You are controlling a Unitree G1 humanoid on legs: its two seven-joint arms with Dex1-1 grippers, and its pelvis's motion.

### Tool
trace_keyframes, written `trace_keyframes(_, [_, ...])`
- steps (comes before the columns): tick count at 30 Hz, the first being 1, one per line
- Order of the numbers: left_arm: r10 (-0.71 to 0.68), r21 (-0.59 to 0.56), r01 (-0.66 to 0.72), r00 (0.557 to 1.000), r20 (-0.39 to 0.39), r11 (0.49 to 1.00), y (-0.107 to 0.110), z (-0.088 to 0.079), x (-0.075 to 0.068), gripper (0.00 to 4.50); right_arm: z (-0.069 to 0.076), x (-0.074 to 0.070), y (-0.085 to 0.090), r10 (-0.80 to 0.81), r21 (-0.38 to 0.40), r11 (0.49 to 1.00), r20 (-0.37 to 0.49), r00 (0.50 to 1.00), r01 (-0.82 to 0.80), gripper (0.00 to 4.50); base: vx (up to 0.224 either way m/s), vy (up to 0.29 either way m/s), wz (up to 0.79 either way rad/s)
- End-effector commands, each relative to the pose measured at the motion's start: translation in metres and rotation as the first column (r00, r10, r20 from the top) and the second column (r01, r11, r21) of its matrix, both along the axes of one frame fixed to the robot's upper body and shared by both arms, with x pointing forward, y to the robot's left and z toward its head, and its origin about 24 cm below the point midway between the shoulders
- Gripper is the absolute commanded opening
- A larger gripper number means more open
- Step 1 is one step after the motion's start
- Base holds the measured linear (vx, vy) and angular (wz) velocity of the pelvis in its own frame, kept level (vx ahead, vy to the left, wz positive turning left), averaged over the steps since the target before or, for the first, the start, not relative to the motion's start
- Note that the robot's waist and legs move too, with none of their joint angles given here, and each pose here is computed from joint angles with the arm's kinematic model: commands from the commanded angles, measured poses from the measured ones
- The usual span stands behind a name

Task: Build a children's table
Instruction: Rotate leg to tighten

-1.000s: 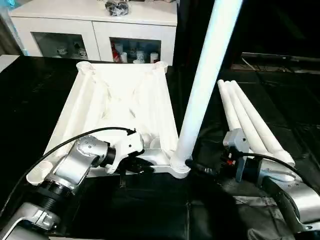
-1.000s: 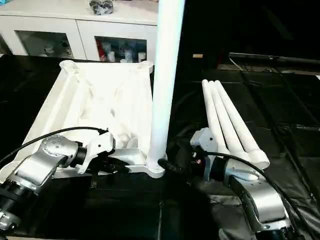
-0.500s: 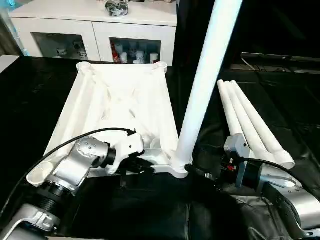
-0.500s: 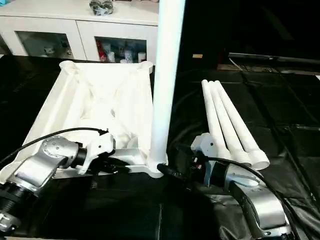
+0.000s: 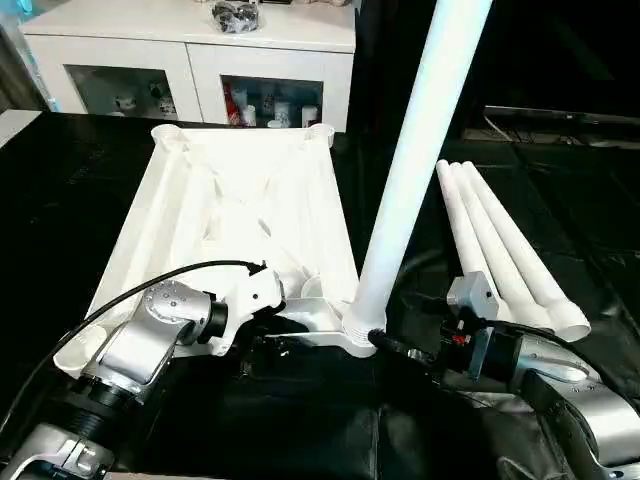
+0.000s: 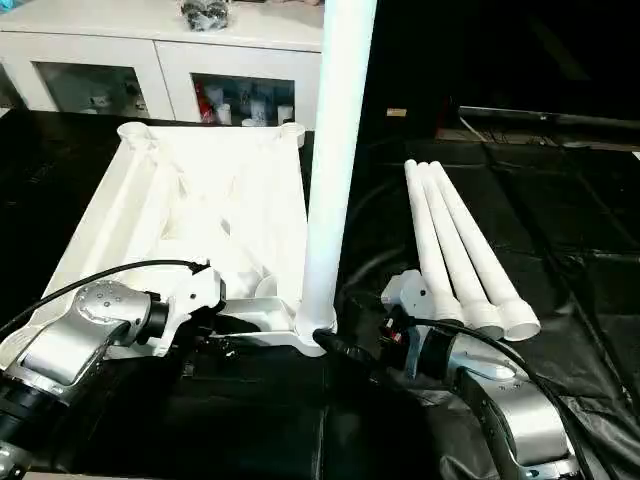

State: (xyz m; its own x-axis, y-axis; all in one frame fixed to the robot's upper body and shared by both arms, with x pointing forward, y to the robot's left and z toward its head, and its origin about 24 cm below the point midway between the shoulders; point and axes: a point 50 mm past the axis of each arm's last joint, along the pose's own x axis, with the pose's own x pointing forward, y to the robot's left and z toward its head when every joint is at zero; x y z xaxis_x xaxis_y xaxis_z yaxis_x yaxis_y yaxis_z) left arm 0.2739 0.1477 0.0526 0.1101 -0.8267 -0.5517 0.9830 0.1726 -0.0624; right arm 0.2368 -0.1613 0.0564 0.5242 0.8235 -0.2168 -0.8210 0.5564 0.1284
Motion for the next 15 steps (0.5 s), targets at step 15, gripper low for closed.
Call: trace_keyframes(15, [0.056, -0.024, -0.054, 0.996, 0.063, 0.998, -0.0021, 0.006, 0.0027, 2.37, 0.0043, 0.0, 0.0017, -0.008, 0.001, 1.0, 0.041, 0.999, 0.008, 4.5, 0.0, 0.0, 0.0])
